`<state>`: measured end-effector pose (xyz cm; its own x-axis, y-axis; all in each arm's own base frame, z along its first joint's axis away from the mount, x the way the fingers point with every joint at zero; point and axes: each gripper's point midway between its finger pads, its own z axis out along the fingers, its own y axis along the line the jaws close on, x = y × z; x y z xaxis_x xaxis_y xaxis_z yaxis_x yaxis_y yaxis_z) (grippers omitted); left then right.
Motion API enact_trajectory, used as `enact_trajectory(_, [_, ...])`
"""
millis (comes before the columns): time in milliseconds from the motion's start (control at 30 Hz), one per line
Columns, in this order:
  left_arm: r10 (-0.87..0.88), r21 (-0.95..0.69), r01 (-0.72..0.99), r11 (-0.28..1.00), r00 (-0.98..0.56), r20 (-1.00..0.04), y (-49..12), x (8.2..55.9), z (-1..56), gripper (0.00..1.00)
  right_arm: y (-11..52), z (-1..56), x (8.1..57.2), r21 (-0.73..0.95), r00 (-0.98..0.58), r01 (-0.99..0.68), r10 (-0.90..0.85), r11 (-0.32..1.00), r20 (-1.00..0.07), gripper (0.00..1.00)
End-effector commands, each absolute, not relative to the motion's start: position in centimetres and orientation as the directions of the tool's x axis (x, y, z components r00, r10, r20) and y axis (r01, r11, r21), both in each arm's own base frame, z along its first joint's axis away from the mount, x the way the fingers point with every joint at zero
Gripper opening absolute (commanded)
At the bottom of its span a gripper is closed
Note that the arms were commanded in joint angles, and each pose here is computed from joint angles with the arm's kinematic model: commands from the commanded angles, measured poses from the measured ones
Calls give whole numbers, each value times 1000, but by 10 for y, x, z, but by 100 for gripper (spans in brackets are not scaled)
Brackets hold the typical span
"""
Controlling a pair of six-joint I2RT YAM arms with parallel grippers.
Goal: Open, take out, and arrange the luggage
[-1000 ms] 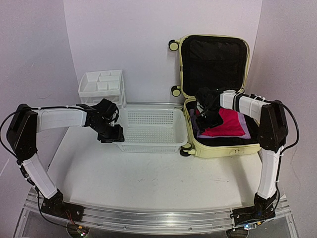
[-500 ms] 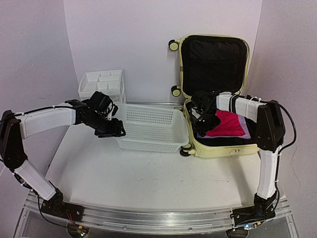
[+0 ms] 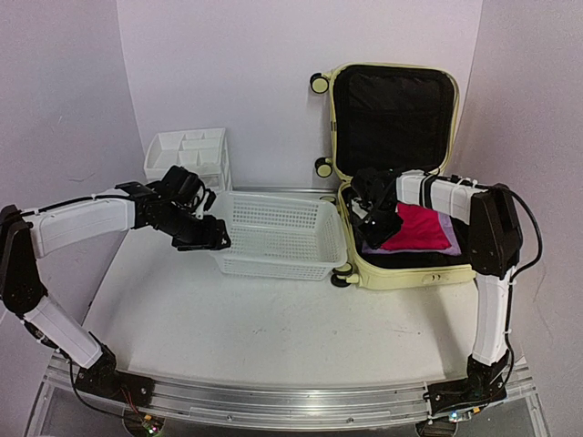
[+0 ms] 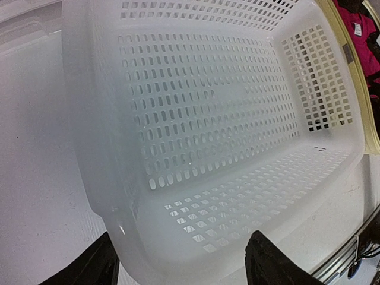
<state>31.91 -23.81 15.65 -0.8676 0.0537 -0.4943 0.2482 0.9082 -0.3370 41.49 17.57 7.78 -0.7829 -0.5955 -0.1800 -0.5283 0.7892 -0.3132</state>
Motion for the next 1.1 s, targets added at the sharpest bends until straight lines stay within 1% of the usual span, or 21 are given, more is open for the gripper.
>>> enact_trajectory(0, [85,-305,267,914,-863,-499,-237,318,149,74,186,96,425,-304,-771,-509,-583,805,-255,39])
enact_trajectory(167, [97,-275,254,927,-872,-480,-231,316,136,77,187,102,425,-298,-768,-505,-579,810,-274,23])
enact_trajectory(300, [116,-239,256,937,-871,-478,-226,317,131,80,188,108,426,-296,-762,-501,-577,813,-294,14])
enact_trajectory(433, [135,-208,262,942,-867,-480,-219,314,133,82,188,113,426,-290,-758,-498,-573,817,-311,0])
enact_trajectory(600, [146,-106,234,966,-840,-523,-197,318,148,83,188,125,425,-229,-761,-482,-534,845,-367,0])
enact_trajectory(733, [127,-80,204,976,-825,-551,-184,319,167,79,186,137,426,-155,-770,-465,-485,872,-416,0])
enact_trajectory(833, [83,-144,203,968,-809,-582,-191,319,189,77,181,141,426,-97,-782,-450,-444,888,-437,0])
enact_trajectory(933, [12,-280,217,935,-809,-588,-211,317,216,77,180,142,425,-51,-791,-444,-419,894,-446,0])
enact_trajectory(1000, [-45,-427,241,871,-827,-560,-238,316,234,77,178,142,425,-38,-794,-441,-409,897,-450,0])
enact_trajectory(1067, [-93,-565,244,788,-861,-501,-266,316,247,78,177,142,425,-36,-795,-434,-402,900,-455,0])
